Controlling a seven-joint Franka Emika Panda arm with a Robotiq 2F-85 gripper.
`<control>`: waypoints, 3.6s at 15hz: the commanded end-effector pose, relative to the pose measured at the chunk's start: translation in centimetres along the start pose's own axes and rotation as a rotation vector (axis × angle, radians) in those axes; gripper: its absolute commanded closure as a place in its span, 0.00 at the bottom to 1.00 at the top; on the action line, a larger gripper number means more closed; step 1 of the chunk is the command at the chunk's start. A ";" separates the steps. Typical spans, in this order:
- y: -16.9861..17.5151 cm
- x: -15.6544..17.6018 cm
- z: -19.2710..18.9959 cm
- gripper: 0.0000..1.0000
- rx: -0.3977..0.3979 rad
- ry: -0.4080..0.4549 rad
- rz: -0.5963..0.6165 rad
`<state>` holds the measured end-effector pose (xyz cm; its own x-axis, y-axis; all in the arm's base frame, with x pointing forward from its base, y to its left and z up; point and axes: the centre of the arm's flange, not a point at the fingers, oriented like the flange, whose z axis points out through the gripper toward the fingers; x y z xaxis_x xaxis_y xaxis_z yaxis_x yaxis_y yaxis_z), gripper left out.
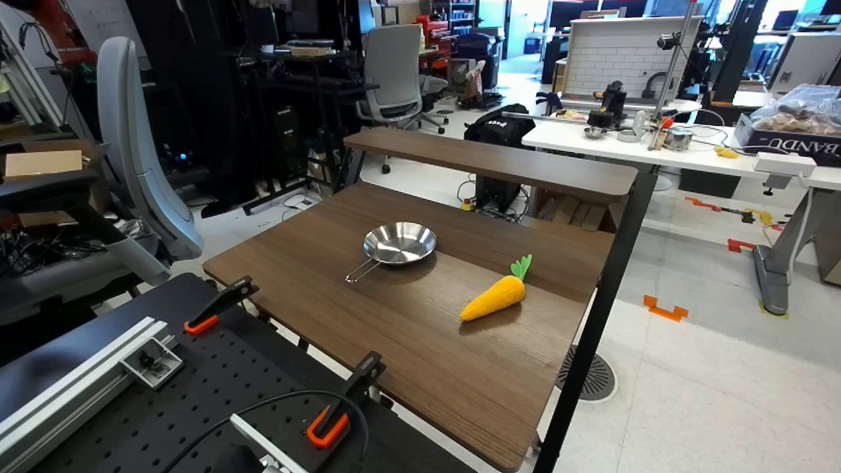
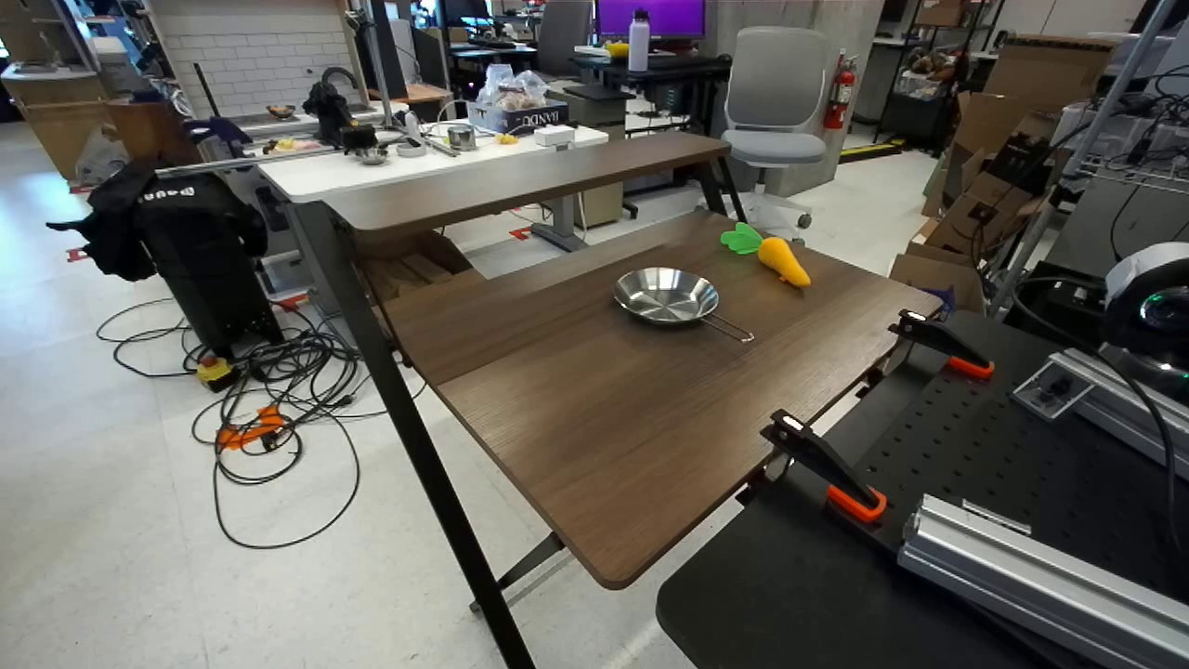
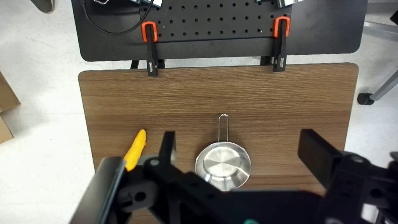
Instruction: Put the carrot plushie on the pan
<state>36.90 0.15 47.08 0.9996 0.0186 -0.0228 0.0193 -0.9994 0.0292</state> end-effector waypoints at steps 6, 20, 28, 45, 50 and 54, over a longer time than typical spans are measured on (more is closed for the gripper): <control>3.8 3.9 4.0 0.00 -0.040 0.009 0.064; 15.9 8.9 14.2 0.00 -0.088 -0.016 0.275; 18.6 13.6 20.4 0.00 -0.113 -0.051 0.319; 16.0 20.6 30.1 0.00 -0.146 -0.044 0.269; 16.5 22.0 32.1 0.00 -0.158 -0.047 0.260; 16.6 22.8 33.8 0.00 -0.162 -0.052 0.251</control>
<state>57.69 -16.48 15.02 0.9688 -0.2379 -0.0695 -0.2209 -0.9560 0.1931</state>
